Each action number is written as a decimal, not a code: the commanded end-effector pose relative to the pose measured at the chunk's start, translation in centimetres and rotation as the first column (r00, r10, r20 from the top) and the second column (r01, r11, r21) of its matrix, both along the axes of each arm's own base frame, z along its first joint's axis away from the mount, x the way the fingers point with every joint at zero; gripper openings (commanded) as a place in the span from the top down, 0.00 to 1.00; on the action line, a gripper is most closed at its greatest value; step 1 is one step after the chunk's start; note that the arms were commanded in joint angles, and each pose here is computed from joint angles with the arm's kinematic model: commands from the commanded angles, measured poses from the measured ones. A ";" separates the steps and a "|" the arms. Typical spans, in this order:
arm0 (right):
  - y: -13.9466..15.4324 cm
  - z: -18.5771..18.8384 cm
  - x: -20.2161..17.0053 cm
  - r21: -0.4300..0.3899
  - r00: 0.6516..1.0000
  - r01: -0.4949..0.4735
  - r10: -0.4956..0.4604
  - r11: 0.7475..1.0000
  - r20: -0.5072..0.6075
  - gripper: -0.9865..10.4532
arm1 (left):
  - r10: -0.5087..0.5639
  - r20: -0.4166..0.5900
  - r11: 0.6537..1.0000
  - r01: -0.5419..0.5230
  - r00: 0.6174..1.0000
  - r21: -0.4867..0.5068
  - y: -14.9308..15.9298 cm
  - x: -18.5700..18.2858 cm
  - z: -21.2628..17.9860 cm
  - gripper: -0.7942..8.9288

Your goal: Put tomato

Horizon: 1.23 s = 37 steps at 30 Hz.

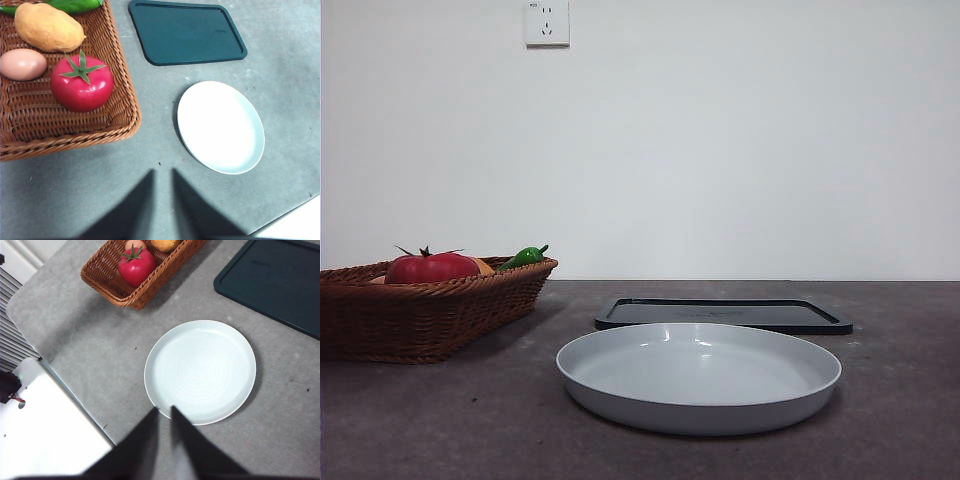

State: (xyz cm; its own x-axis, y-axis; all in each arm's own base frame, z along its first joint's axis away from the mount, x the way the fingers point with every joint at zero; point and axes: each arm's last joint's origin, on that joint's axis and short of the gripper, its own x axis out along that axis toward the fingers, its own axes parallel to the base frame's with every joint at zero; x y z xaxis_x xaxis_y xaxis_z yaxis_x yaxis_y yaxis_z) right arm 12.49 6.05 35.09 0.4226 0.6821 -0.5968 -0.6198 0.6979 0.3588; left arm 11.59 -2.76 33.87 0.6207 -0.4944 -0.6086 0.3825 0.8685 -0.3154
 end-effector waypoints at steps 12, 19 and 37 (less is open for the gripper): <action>0.1 0.5 -0.1 0.002 1.000 -0.015 0.015 1.000 0.005 0.55 | -0.013 0.020 1.000 0.013 1.000 0.008 -0.1 0.6 0.5 0.43; 0.1 0.5 -0.1 0.003 1.000 -0.013 0.013 1.000 0.002 0.55 | -0.004 0.048 1.000 0.003 0.999 0.013 -0.5 3.5 0.3 0.44; 0.1 0.4 -0.1 -0.001 1.000 -0.012 0.012 1.000 -0.005 0.55 | -0.030 0.146 0.976 -0.003 0.989 0.217 -2.6 14.9 -4.6 0.44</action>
State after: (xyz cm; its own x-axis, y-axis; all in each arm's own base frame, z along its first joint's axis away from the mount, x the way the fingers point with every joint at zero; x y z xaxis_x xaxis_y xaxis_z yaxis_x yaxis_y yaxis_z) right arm 12.35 6.00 34.94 0.4082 0.6790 -0.6102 -0.6129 0.6992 0.3680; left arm 25.91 -5.13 28.86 0.6943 -0.3672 -0.6190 0.3948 0.9134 -0.0990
